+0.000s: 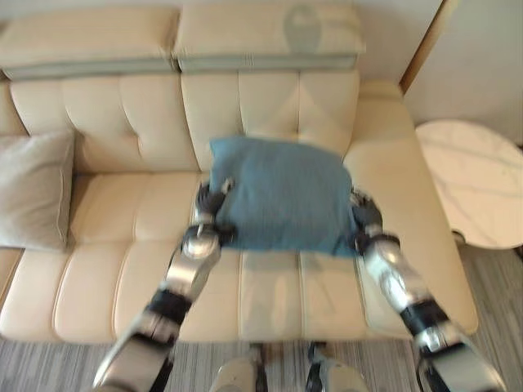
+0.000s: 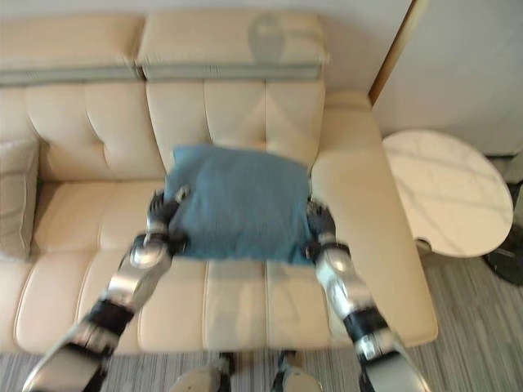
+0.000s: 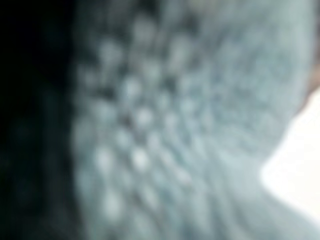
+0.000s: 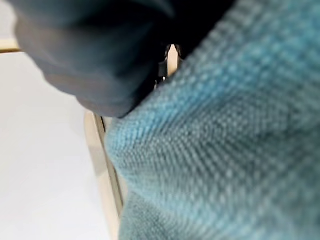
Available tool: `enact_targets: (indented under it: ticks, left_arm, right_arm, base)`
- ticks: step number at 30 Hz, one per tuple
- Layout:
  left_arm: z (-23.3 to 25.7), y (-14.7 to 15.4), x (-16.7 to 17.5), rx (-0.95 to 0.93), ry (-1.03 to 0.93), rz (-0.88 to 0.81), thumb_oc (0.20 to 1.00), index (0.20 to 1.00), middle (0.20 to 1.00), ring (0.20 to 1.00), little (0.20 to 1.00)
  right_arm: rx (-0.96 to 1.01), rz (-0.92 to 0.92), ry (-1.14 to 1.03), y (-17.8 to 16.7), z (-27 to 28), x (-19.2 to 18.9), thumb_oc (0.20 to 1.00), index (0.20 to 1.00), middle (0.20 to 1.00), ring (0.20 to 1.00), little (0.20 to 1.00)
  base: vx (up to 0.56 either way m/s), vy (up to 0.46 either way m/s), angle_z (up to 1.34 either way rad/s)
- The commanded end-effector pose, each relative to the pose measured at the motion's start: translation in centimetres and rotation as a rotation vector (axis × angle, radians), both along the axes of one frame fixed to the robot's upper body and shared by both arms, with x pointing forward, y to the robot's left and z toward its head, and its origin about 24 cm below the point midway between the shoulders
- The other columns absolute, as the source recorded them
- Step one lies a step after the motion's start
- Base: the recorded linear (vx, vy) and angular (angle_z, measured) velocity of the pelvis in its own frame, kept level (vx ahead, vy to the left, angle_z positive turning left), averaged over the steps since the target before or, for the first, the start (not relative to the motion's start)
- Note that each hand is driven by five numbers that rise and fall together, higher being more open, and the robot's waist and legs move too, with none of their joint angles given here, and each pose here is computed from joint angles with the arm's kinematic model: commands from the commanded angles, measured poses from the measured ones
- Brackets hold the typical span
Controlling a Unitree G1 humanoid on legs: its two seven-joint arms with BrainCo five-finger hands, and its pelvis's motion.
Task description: Pick up all the scattered cushions and arrange them neatly on the sofa.
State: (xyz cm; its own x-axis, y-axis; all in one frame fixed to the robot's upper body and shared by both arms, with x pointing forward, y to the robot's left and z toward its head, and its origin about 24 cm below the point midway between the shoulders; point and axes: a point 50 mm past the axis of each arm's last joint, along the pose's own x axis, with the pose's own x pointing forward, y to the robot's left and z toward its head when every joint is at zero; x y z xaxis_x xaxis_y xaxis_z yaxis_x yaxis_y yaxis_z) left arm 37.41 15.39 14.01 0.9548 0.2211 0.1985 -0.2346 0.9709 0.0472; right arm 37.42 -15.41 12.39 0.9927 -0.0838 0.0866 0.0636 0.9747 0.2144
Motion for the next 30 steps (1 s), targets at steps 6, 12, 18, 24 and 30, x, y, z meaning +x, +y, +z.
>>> enact_targets:
  ticks: [6,12,18,24,30]
  left_arm:
    - [15.2,-5.6,1.8,0.255,-0.517,0.041,0.200,0.200,0.200,0.200,0.200]
    - [15.9,-2.0,3.8,0.491,-0.398,0.248,1.000,1.000,1.000,1.000,1.000]
    - [14.3,0.9,4.4,0.584,-0.283,0.393,1.000,1.000,1.000,1.000,1.000]
    - [11.2,2.6,4.6,0.566,-0.167,0.385,1.000,1.000,1.000,1.000,1.000]
    - [3.6,4.9,3.9,0.400,0.065,0.290,1.000,1.000,1.000,1.000,1.000]
  right_arm:
    - [-0.148,-0.092,-0.493,4.7,15.1,2.2,0.200,0.200,0.200,0.200,0.200]
    - [-0.327,-0.271,-0.354,2.7,15.1,4.2,1.000,1.000,1.000,1.000,1.000]
    - [-0.413,-0.429,-0.208,1.4,11.7,4.7,1.000,1.000,1.000,1.000,1.000]
    - [-0.499,-0.395,-0.126,0.9,8.7,4.7,1.000,1.000,1.000,1.000,1.000]
    - [-0.393,-0.321,0.021,-0.3,2.7,3.6,1.000,1.000,1.000,1.000,1.000]
  base:
    - [0.00,0.009,0.01]
    - [0.00,0.006,0.00]
    - [0.01,0.005,0.00]
    - [0.00,0.000,0.00]
    - [0.04,0.016,0.00]
